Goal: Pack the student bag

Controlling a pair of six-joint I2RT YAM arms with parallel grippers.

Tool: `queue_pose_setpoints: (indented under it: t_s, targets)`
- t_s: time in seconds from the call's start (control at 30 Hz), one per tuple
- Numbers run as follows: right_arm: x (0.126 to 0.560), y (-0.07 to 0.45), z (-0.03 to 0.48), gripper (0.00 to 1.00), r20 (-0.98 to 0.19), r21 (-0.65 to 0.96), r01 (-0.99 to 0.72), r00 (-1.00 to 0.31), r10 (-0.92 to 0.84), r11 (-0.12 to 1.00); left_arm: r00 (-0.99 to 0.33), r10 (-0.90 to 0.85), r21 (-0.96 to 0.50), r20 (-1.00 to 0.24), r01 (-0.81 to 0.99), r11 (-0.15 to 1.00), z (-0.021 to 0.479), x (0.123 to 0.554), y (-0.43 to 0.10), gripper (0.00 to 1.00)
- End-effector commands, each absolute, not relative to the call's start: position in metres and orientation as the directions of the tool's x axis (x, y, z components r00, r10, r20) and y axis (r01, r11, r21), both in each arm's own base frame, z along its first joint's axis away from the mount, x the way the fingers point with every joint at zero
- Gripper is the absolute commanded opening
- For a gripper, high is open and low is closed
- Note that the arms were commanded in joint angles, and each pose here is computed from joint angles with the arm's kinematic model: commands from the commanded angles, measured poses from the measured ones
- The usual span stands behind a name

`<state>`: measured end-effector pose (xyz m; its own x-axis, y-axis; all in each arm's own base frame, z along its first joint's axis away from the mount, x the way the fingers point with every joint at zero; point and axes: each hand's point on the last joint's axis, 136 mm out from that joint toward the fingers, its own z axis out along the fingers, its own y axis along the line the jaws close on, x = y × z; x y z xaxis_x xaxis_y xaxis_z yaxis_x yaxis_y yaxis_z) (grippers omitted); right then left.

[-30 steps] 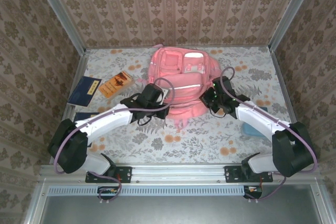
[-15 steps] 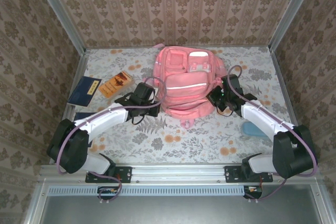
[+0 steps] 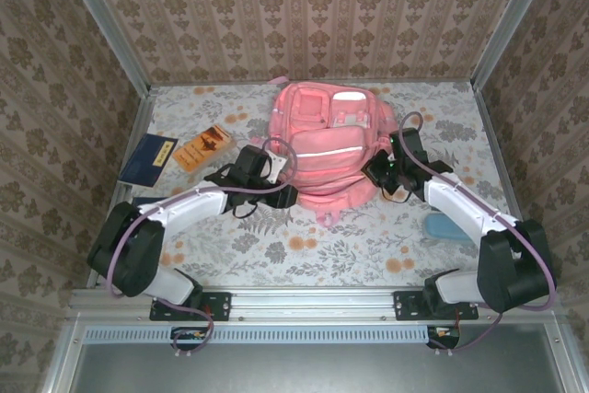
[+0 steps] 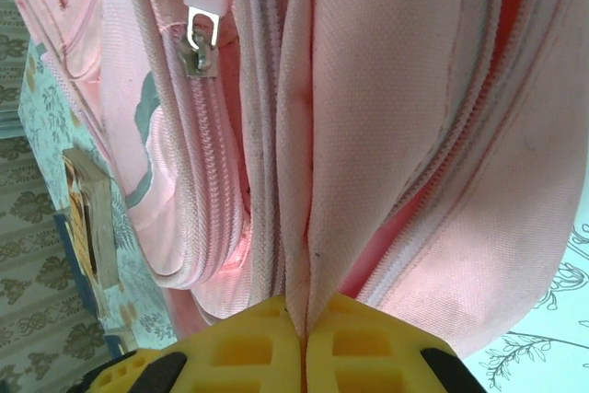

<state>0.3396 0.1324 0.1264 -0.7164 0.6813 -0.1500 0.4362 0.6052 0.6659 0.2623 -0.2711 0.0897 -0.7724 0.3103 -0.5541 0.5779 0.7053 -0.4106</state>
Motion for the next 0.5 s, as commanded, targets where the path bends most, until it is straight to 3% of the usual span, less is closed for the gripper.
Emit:
queue_pose_setpoints:
  t_s: [0.0,0.1,0.17,0.27,0.47]
  targets:
    - [0.353,0.124,0.143,0.07,-0.187,0.674,0.399,-0.722,0.667,0.621,-0.719,0.347,-0.413,-0.602,0.652,0.636,0.090,0.264,-0.281,0.51]
    - [0.360,0.111,0.141,0.15,-0.200,0.654,0.414,-0.713,0.672,0.633,-0.702,0.354,-0.413,-0.618,0.673,0.614,0.087,0.268,-0.285,0.53]
    - [0.363,0.104,0.133,0.35,-0.197,0.622,0.433,-0.720,0.665,0.653,-0.712,0.343,-0.420,-0.613,0.661,0.622,0.085,0.272,-0.285,0.53]
    - [0.358,0.098,0.130,0.53,-0.191,0.587,0.460,-0.721,0.667,0.666,-0.734,0.307,-0.436,-0.605,0.628,0.645,0.082,0.276,-0.282,0.56]
    - [0.331,0.115,0.132,0.60,-0.149,0.585,0.516,-0.690,0.709,0.626,-0.758,0.237,-0.422,-0.607,0.561,0.712,0.083,0.280,-0.265,0.67]
